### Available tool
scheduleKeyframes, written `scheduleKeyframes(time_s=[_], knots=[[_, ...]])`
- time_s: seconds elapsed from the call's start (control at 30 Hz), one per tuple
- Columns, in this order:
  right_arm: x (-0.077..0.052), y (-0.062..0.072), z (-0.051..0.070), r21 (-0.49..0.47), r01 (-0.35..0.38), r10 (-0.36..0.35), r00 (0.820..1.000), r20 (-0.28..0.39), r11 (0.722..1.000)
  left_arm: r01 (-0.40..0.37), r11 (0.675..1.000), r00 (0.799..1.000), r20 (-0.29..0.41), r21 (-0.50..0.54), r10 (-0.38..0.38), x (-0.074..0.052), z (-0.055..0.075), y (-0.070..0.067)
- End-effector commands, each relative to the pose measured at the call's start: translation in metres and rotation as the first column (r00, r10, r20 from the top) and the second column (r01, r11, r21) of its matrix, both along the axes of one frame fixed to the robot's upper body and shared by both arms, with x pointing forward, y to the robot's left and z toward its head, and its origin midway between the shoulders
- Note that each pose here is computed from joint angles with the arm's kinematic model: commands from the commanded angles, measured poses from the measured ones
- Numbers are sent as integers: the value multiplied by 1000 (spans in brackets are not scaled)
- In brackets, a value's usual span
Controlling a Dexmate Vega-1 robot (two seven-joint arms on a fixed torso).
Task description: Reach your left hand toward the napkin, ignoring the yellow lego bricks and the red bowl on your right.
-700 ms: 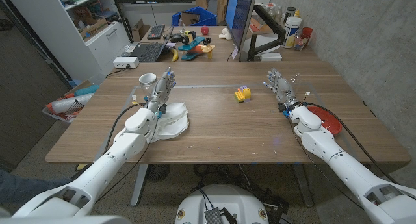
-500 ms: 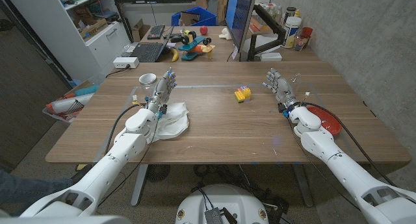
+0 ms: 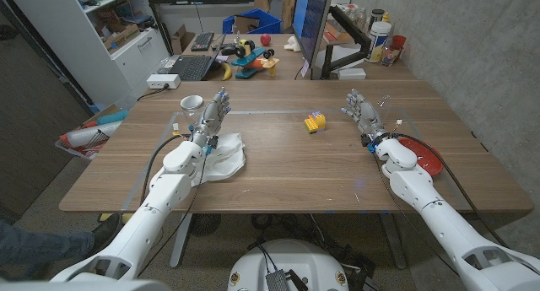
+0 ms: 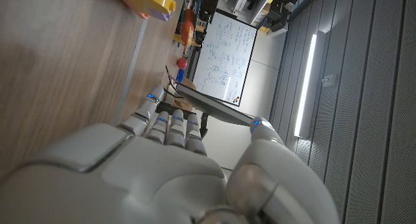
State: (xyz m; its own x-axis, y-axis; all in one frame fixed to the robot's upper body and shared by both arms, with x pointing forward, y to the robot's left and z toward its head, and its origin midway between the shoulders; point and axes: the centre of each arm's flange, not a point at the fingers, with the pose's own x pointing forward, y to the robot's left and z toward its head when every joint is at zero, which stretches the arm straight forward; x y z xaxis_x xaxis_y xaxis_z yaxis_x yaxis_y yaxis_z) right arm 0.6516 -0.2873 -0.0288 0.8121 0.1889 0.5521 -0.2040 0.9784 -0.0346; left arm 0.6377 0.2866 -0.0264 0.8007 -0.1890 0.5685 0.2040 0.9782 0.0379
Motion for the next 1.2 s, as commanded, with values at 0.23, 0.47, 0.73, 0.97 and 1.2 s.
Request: scheduleKeyframes(time_s=[0.23,0.47,0.73,0.97,1.2], knots=[[4,-2,-3,11,-2,2,1000,-1,1000,8,1000,1000,20,27,-8,-13,1,0],[6,-3,-2,16,0,0,1000,2,1000,3,999,999,39,44,-5,-18,2,-1],[7,-2,-4,19,0,0,1000,-1,1000,12,998,998,58,62,-16,-28,0,0],[10,0,-2,19,-4,4,1000,2,1000,3,998,997,79,70,-8,-37,-3,2],[10,1,1,19,-6,6,1000,8,1000,-4,997,996,89,82,-4,-45,-5,6]])
